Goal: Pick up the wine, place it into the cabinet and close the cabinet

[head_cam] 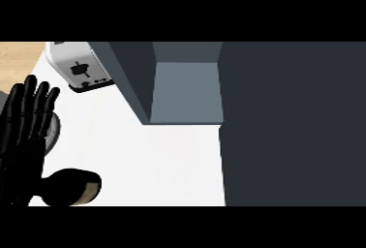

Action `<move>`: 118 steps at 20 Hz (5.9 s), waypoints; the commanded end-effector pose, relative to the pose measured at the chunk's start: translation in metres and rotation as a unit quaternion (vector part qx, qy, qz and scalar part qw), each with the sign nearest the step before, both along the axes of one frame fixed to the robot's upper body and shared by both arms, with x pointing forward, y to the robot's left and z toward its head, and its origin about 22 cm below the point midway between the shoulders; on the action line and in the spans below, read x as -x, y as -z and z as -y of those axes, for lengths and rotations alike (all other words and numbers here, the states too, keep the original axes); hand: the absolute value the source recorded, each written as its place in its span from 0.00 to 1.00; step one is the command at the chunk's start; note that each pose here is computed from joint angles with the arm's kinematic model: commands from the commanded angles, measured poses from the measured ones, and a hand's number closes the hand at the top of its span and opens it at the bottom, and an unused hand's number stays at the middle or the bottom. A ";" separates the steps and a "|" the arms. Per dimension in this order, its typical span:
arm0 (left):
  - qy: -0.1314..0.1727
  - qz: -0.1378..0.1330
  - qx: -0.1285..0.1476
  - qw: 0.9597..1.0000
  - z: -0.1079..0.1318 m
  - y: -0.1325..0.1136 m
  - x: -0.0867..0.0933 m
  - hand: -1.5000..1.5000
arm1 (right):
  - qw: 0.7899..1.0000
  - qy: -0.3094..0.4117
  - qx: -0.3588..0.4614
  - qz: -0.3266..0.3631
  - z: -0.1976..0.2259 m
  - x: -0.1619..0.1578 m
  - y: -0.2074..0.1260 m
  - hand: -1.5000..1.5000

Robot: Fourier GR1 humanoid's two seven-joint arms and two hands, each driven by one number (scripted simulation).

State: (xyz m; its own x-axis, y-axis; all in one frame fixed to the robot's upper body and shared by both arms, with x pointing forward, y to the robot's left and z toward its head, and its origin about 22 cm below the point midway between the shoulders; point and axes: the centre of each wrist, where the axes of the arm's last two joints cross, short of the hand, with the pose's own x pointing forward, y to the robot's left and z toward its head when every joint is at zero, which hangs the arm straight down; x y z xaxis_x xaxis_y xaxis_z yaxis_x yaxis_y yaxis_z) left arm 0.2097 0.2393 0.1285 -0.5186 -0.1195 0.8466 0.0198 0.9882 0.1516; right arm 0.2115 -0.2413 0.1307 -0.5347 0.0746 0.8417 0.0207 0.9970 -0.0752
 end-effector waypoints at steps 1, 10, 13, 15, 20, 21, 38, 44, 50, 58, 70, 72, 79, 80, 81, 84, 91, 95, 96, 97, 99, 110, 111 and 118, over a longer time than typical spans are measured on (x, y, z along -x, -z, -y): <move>0.007 -0.020 0.002 1.000 0.002 0.009 0.002 0.00 | 1.000 -0.007 0.011 -0.013 -0.003 0.003 -0.008 0.00; 0.070 -0.109 0.154 0.980 0.032 0.012 0.084 0.00 | 0.982 -0.163 0.015 -0.095 0.000 0.048 0.007 0.00; 0.062 -0.097 0.157 0.981 0.035 -0.013 0.113 0.00 | 0.981 -0.168 0.009 -0.099 0.001 0.062 -0.017 0.00; 0.073 -0.108 0.151 0.980 0.047 -0.019 0.106 0.00 | 0.979 -0.174 0.016 -0.104 0.007 0.069 -0.020 0.00; 0.065 -0.106 0.165 0.978 0.056 -0.035 0.133 0.00 | 0.979 -0.178 0.017 -0.102 0.004 0.077 -0.034 0.00; 0.067 -0.094 0.167 0.979 0.064 -0.041 0.130 0.00 | 0.977 -0.178 0.024 -0.111 0.005 0.073 -0.043 0.00; 0.005 -0.104 0.184 0.977 0.056 -0.044 0.130 0.00 | 0.981 -0.166 0.016 -0.098 -0.006 0.082 -0.055 0.00; -0.023 -0.106 0.166 0.980 0.036 -0.053 0.140 0.00 | 0.982 -0.159 0.007 -0.097 0.001 0.084 -0.059 0.00; -0.034 -0.104 0.158 0.981 0.021 -0.057 0.139 0.00 | 0.982 -0.162 0.013 -0.099 -0.009 0.084 -0.069 0.00; -0.061 -0.128 0.156 0.977 0.000 -0.049 0.125 0.00 | 0.981 -0.169 0.010 -0.094 -0.001 0.077 -0.075 0.00; -0.064 -0.186 0.178 0.964 -0.033 -0.009 0.105 0.00 | 0.981 -0.162 0.015 -0.101 0.005 0.076 -0.075 0.00; -0.073 -0.200 0.181 0.960 -0.037 0.010 0.108 0.00 | 0.981 -0.172 0.013 -0.094 -0.011 0.093 -0.084 0.00; -0.079 -0.193 0.186 0.960 -0.056 0.042 0.085 0.00 | 0.980 -0.179 0.017 -0.090 -0.012 0.086 -0.084 0.00; -0.090 -0.189 0.182 0.961 -0.078 0.049 0.086 0.00 | 0.981 -0.168 0.023 -0.093 0.004 0.082 -0.080 0.00; -0.094 -0.190 0.182 0.960 -0.079 0.054 0.095 0.00 | 0.982 -0.165 0.016 -0.093 -0.004 0.077 -0.075 0.00; -0.100 -0.194 0.180 0.959 -0.082 0.078 0.096 0.00 | 0.983 -0.160 0.010 -0.094 -0.009 0.091 -0.084 0.00; -0.099 -0.202 0.183 0.957 -0.096 0.104 0.092 0.00 | 0.980 -0.171 0.018 -0.096 -0.003 0.082 -0.083 0.00; -0.091 -0.211 0.184 0.956 -0.101 0.125 0.090 0.00 | 0.982 -0.161 0.014 -0.097 -0.001 0.077 -0.086 0.00; -0.092 -0.204 0.180 0.958 -0.110 0.113 0.089 0.00 | 0.982 -0.169 0.013 -0.089 -0.006 0.080 -0.084 0.00; -0.093 -0.209 0.189 0.955 -0.093 0.134 0.091 0.00 | 0.981 -0.167 0.018 -0.093 -0.006 0.088 -0.086 0.00; -0.079 -0.219 0.179 0.956 -0.095 0.140 0.082 0.00 | 0.982 -0.167 0.010 -0.086 -0.005 0.077 -0.081 0.00; -0.066 -0.220 0.182 0.956 -0.087 0.158 0.091 0.00 | 0.981 -0.173 0.021 -0.088 0.001 0.079 -0.092 0.00; -0.081 -0.208 0.188 0.956 -0.091 0.155 0.068 0.00 | 0.980 -0.169 0.014 -0.102 -0.007 0.074 -0.077 0.00; -0.080 -0.219 0.180 0.956 -0.109 0.179 0.071 0.00 | 0.981 -0.170 0.012 -0.087 -0.003 0.085 -0.088 0.00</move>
